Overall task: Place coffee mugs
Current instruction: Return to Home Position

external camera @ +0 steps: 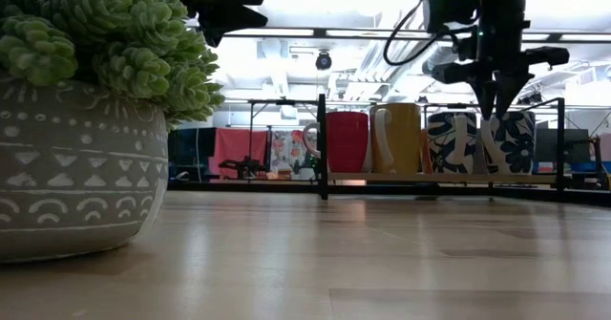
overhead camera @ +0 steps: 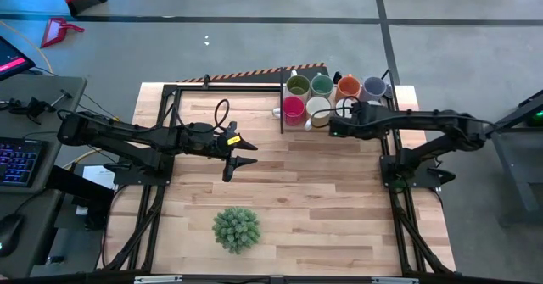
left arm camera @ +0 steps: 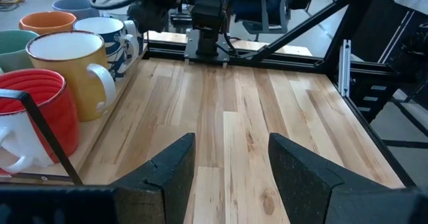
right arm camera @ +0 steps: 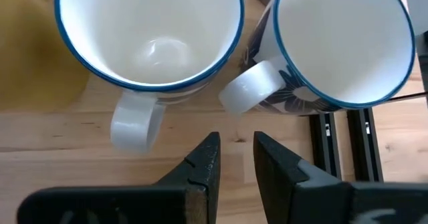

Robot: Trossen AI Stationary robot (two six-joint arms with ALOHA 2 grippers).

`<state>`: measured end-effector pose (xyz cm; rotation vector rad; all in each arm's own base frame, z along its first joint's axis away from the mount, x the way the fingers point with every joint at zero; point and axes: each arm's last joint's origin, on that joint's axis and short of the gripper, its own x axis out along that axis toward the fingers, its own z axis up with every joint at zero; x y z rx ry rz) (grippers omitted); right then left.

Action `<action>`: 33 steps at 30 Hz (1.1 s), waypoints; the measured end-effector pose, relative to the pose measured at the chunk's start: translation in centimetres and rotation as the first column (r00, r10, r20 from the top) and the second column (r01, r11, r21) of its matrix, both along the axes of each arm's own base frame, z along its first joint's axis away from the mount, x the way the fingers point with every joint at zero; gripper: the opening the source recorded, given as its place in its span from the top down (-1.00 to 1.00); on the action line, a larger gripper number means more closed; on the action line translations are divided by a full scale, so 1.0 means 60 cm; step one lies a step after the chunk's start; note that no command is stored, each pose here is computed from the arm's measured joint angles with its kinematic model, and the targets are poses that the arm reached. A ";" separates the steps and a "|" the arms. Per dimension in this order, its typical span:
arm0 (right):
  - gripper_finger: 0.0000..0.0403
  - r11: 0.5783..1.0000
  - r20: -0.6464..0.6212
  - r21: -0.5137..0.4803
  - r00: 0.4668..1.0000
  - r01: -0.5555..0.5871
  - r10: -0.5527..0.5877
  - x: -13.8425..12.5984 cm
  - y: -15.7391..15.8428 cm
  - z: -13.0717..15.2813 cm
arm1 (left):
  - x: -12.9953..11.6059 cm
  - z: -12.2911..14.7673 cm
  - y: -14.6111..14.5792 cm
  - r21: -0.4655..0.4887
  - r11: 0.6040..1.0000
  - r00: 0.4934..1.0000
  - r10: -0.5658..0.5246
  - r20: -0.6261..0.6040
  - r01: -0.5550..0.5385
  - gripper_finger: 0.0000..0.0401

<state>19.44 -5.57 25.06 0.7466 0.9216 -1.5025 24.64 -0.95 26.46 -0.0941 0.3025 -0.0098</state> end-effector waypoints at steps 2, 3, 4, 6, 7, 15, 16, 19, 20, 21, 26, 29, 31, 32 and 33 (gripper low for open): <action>0.67 1.000 -0.011 -0.003 1.000 0.000 0.000 0.002 -0.001 -0.003 | 0.000 0.000 0.000 0.001 1.000 1.000 0.000 0.000 0.000 0.11; 0.67 1.000 -0.016 -0.006 1.000 0.000 0.000 0.004 -0.001 -0.004 | 0.000 0.000 0.000 0.001 1.000 1.000 0.000 0.000 0.000 0.11; 0.67 1.000 -0.022 -0.009 1.000 -0.001 0.001 0.005 -0.001 -0.006 | 0.000 0.000 0.000 0.000 1.000 1.000 0.000 0.000 0.000 0.11; 0.67 1.000 -0.030 -0.016 1.000 -0.001 0.000 0.006 -0.002 -0.008 | 0.000 0.000 0.000 0.000 1.000 1.000 0.000 0.000 0.000 0.11; 0.67 1.000 -0.034 -0.020 0.999 -0.001 0.000 0.007 -0.003 -0.009 | 0.000 0.000 0.000 0.000 1.000 1.000 0.000 0.000 0.000 0.11; 0.67 0.999 -0.041 -0.043 0.999 -0.001 -0.001 0.008 -0.005 -0.009 | 0.000 0.000 0.000 0.000 1.000 1.000 0.000 0.000 0.000 0.11; 0.68 0.999 -0.041 -0.043 0.999 -0.001 -0.001 0.008 -0.005 -0.009 | 0.000 0.000 0.000 0.000 1.000 1.000 -0.001 0.000 0.001 0.11; 0.73 0.999 -0.039 -0.038 0.999 0.000 -0.002 0.008 -0.005 -0.009 | 0.000 0.000 0.000 -0.002 1.000 1.000 -0.009 0.000 0.009 0.11; 0.76 0.999 -0.035 -0.039 0.999 0.003 -0.005 0.008 -0.005 -0.010 | 0.000 0.000 0.000 -0.003 1.000 1.000 -0.010 0.000 0.010 0.11; 0.78 0.999 -0.029 -0.040 1.000 0.008 -0.010 0.009 -0.005 -0.010 | 0.000 0.000 0.000 -0.003 1.000 1.000 -0.010 0.000 0.010 0.11; 0.87 1.000 -0.010 -0.028 1.000 0.002 -0.002 0.012 -0.005 -0.010 | 0.000 0.000 0.000 -0.003 1.000 1.000 -0.010 0.000 0.010 0.11; 0.88 1.000 -0.005 -0.010 1.000 -0.007 0.007 0.013 -0.004 -0.011 | 0.000 0.000 0.000 -0.003 1.000 1.000 -0.010 0.000 0.010 0.11; 0.88 1.000 -0.004 -0.006 1.000 -0.008 0.008 0.013 -0.004 -0.011 | 0.000 0.000 0.000 -0.003 1.000 1.000 -0.010 0.000 0.010 0.11; 0.88 1.000 -0.005 0.006 1.000 -0.015 0.015 0.014 -0.003 -0.011 | 0.000 0.000 -0.001 -0.003 1.000 1.000 -0.011 0.000 0.011 0.11; 0.88 1.000 -0.004 0.017 1.000 -0.017 0.017 0.014 -0.002 -0.011 | 0.000 0.000 0.000 -0.003 1.000 1.000 -0.010 0.000 0.010 0.11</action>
